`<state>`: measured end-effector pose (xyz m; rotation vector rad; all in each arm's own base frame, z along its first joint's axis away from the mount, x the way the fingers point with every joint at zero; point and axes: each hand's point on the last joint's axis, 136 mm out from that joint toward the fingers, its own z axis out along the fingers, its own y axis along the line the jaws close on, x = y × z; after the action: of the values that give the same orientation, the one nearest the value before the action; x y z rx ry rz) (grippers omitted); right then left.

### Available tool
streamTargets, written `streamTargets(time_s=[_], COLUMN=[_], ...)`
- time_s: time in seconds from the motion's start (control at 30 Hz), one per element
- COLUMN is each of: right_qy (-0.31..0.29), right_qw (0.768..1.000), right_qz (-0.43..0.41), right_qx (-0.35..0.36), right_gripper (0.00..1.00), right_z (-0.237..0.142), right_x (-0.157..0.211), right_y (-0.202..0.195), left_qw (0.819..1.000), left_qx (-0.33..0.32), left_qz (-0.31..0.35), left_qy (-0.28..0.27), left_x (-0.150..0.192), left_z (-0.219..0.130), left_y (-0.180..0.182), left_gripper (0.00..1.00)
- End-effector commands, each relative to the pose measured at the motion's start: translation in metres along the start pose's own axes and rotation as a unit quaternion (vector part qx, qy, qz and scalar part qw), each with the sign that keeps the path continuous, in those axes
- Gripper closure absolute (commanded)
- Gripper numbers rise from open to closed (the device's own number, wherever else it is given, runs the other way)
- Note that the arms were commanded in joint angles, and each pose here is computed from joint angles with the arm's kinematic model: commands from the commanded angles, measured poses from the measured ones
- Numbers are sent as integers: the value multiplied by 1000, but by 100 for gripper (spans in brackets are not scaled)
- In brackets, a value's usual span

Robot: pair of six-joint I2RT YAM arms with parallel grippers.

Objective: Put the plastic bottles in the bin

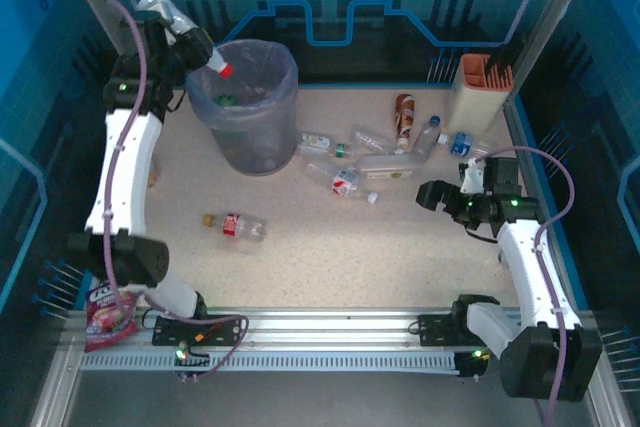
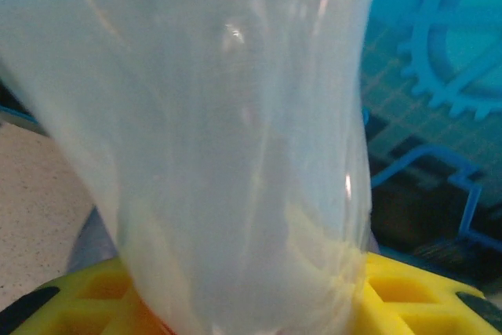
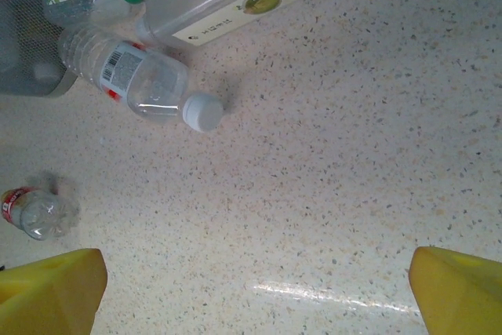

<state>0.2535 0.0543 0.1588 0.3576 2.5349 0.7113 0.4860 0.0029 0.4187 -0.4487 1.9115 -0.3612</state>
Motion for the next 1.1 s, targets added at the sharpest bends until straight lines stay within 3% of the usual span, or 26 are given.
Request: streamTargets(time_s=[0.0,0.1,0.3,0.6,0.83,1.0,1.07], right_qy=[8,7,16,18,15,16,17], right_qw=[1000,1000,1000,1000,1000,1000,1000], right_qz=[13,14,13,16,12,13,14], right_qx=[13,14,13,12,9,8,8], right_gripper=[0,0,0,0,0,0,0], right_z=[-1,-1,3,5,2,3,4], right_x=[8,9,8,9,6,10,11], right_y=[-9,-9,-10,-11,-8,-9,-10], left_qw=[993,980,956,928,919,921,922], left_qx=[40,10,2,-32,-31,-27,-25], left_qz=[71,124,190,216,214,214,215], left_qy=[87,155,225,303,330,326,320], left_x=[27,66,124,192,214,211,207], left_z=[15,33,52,73,84,84,83], left_y=[-16,-5,2,31,40,37,35], left_gripper=[54,55,54,50,34,3,1])
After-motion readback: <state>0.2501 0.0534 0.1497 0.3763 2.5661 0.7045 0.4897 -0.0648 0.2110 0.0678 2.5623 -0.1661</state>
